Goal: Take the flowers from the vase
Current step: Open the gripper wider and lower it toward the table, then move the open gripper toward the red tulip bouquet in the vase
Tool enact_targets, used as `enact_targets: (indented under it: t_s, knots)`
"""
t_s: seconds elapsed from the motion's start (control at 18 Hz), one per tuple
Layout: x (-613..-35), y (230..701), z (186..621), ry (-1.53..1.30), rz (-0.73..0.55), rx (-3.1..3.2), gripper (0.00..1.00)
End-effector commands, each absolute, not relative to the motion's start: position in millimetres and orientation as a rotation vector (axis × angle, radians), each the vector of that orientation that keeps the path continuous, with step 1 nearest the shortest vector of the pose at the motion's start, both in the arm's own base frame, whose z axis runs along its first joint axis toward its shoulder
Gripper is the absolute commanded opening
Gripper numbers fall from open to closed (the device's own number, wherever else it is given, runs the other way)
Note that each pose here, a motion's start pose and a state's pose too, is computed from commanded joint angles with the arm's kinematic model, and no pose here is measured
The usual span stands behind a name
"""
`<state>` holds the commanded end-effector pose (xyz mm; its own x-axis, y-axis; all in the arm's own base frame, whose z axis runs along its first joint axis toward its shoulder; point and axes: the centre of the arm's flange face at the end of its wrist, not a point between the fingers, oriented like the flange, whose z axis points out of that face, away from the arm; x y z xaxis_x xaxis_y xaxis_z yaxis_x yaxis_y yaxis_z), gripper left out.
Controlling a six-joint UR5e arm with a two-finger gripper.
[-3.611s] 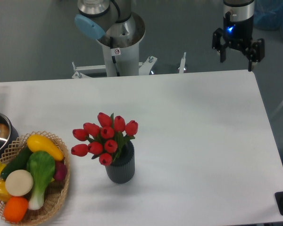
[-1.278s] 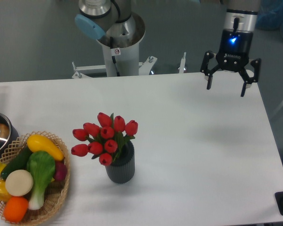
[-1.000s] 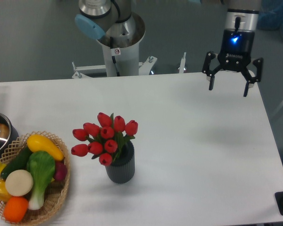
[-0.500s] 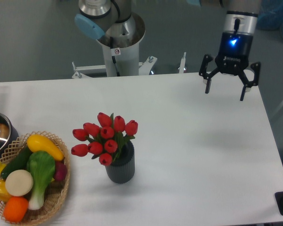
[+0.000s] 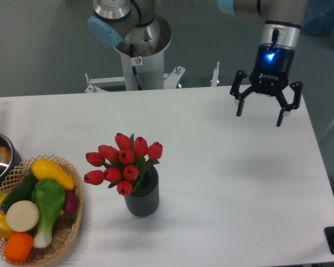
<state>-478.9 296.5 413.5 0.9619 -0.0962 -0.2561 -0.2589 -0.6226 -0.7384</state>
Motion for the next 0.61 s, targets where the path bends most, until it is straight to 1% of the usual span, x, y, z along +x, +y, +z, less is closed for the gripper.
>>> enact_targets:
  t_s: [0.17, 0.39, 0.44, 0.61]
  knots:
    - [-467, 311, 413, 0.216, 0.157, -2.165, 1.00]
    - [-462, 319, 418, 0.205, 0.114, -2.104, 1.00]
    - [-452, 332, 418, 0.231, 0.086, -2.075, 1.00]
    - [-442, 342, 417, 0.253, 0.053, -2.042, 1.00]
